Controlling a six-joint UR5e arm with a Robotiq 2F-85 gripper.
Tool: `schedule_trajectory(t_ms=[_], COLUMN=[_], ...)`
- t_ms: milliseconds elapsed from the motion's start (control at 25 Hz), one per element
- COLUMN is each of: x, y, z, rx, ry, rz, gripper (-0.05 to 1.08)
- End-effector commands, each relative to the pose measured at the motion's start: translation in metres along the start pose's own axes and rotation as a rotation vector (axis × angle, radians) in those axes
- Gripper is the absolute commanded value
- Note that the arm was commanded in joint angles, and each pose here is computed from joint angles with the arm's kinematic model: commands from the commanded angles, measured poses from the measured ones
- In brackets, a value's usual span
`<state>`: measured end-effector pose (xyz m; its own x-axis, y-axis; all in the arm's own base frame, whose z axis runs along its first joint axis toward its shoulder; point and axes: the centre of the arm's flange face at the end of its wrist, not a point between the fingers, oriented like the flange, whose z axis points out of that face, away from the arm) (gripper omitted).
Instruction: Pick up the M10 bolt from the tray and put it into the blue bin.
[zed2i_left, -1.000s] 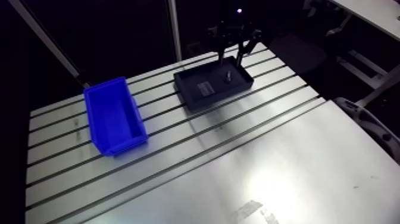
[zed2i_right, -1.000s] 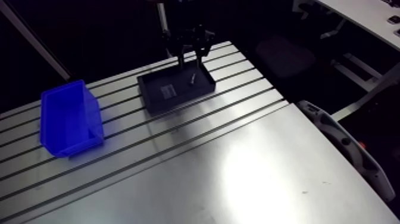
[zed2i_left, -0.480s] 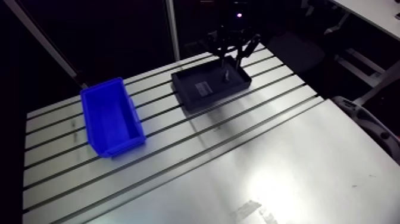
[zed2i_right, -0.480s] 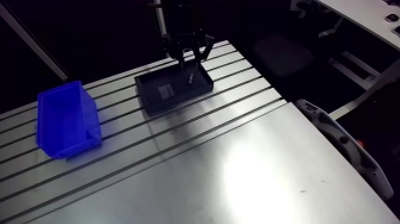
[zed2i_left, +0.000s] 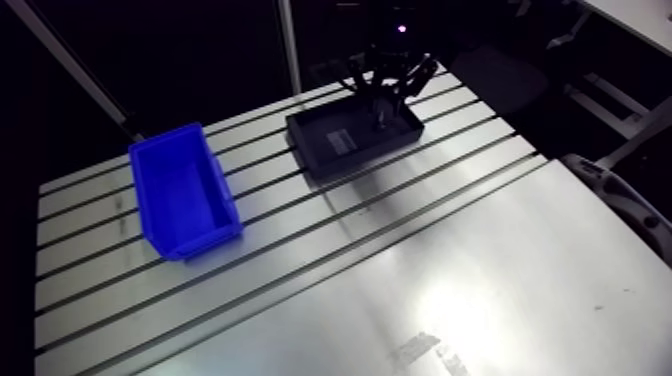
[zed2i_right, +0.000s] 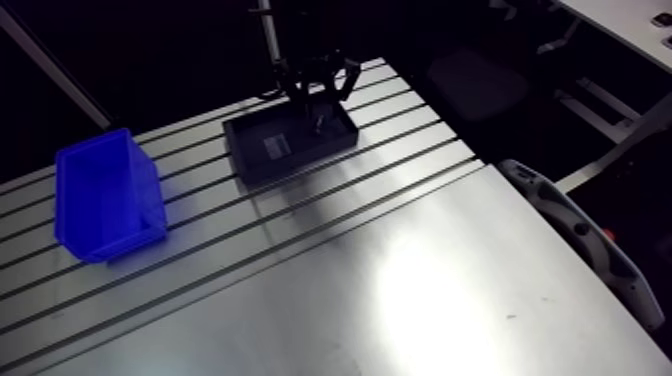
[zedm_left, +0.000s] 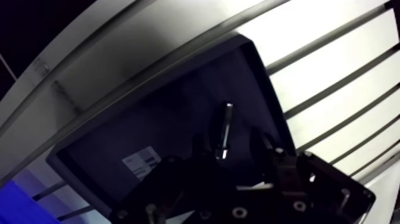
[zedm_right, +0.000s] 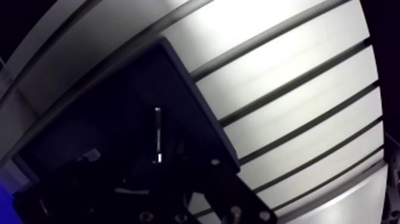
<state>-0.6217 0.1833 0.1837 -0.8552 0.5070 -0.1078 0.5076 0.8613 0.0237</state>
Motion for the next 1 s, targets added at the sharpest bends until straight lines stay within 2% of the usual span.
schedule_trajectory(t_ms=[40, 1000], x=[0.0001, -0.0007], y=[0.0, -0.001], z=[0.0031, 0.0073], rx=[0.0, -0.001], ry=[-0.004, -0.012], rz=[0.0, -0.002], gripper=[0.54, 0.57])
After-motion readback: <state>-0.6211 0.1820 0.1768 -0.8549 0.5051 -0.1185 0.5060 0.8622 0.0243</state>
